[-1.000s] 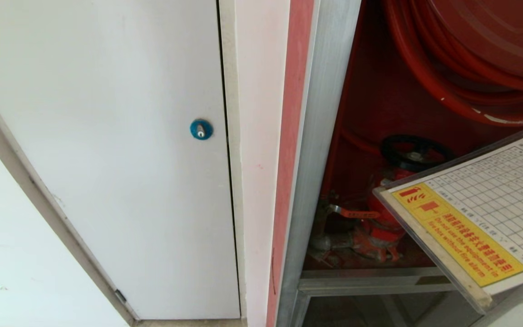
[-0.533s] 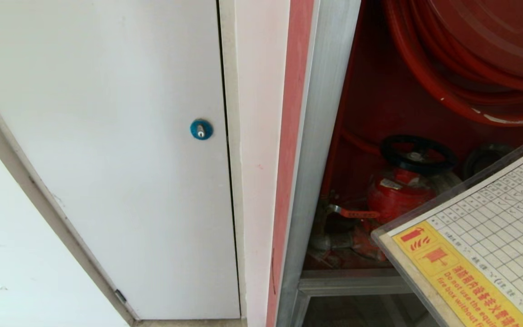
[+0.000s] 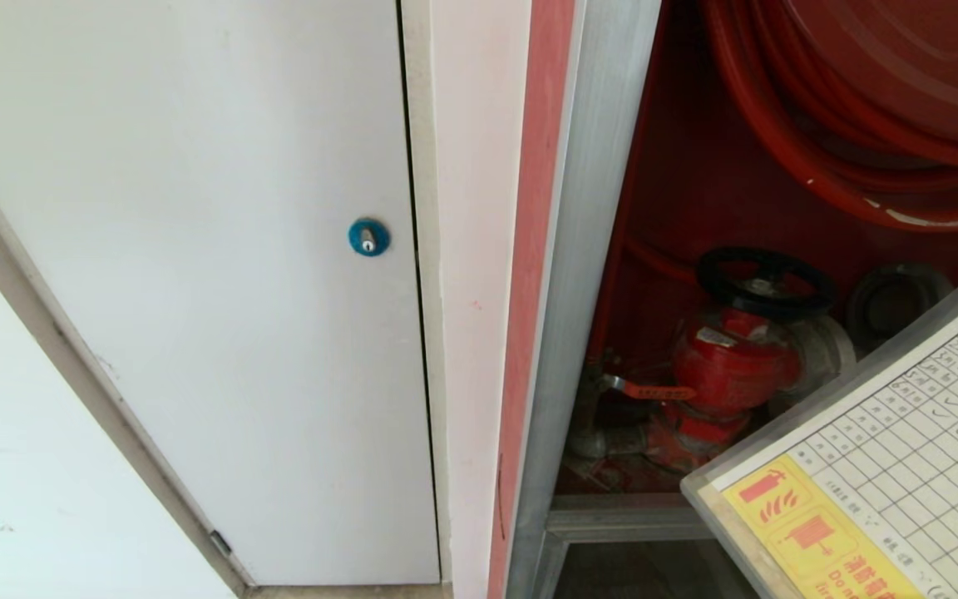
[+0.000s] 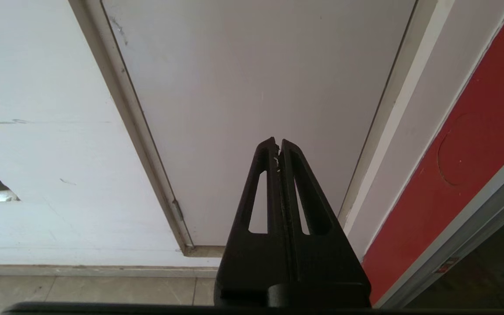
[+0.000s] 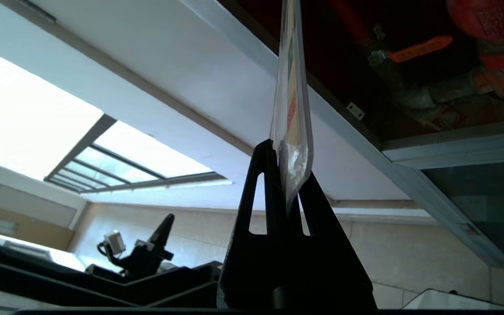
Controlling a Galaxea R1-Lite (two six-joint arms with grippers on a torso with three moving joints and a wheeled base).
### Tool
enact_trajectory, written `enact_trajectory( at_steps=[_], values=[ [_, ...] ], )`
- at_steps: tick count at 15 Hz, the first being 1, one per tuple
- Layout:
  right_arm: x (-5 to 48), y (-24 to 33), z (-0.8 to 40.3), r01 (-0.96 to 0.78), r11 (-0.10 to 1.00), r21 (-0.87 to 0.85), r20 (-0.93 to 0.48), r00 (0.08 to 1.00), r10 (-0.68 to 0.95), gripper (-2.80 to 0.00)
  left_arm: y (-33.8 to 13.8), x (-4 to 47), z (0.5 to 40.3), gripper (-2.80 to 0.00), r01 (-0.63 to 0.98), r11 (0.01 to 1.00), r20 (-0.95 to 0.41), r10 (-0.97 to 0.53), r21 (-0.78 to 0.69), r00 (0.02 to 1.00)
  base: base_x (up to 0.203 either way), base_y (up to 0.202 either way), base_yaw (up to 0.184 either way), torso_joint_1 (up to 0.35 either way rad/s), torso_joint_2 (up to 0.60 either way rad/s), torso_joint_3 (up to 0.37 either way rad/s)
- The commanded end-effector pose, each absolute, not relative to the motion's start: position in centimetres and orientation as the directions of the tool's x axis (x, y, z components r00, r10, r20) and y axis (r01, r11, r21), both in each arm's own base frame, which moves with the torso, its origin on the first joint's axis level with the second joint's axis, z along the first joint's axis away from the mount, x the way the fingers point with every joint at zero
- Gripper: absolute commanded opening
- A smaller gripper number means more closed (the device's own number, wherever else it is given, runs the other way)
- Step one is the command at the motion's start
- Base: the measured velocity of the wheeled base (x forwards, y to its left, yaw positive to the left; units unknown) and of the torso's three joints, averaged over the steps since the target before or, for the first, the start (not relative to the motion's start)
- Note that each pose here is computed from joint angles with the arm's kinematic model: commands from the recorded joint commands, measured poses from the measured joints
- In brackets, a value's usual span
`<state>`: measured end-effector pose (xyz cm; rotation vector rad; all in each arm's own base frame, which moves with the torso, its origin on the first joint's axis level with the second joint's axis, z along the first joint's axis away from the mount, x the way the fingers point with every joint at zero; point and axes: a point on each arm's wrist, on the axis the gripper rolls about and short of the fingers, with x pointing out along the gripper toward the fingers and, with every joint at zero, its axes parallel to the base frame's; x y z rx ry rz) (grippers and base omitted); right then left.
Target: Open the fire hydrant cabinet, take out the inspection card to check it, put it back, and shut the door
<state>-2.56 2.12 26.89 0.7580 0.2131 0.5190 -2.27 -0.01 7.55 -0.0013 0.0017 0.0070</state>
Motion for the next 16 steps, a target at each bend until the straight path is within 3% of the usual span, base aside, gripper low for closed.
enact_trajectory(
  at_steps=[1,16],
  values=[
    [-3.3,2.3,26.7,-0.396,0.614,0.683,0.013,0.847,0.532,-2.8,0.0,-2.2,7.5,-2.8,-0.008,1.0,-0.004,0.008,-0.002,1.0,0.0,0.0,0.0,0.0,0.0,0.0],
    [0.0,1.9,26.8,-0.609,0.665,0.432,-0.069,0.713,0.697,-2.8,0.0,-2.2,7.5,-2.8,-0.008,1.0,-0.004,0.008,-0.002,1.0,0.0,0.0,0.0,0.0,0.0,0.0]
  ],
)
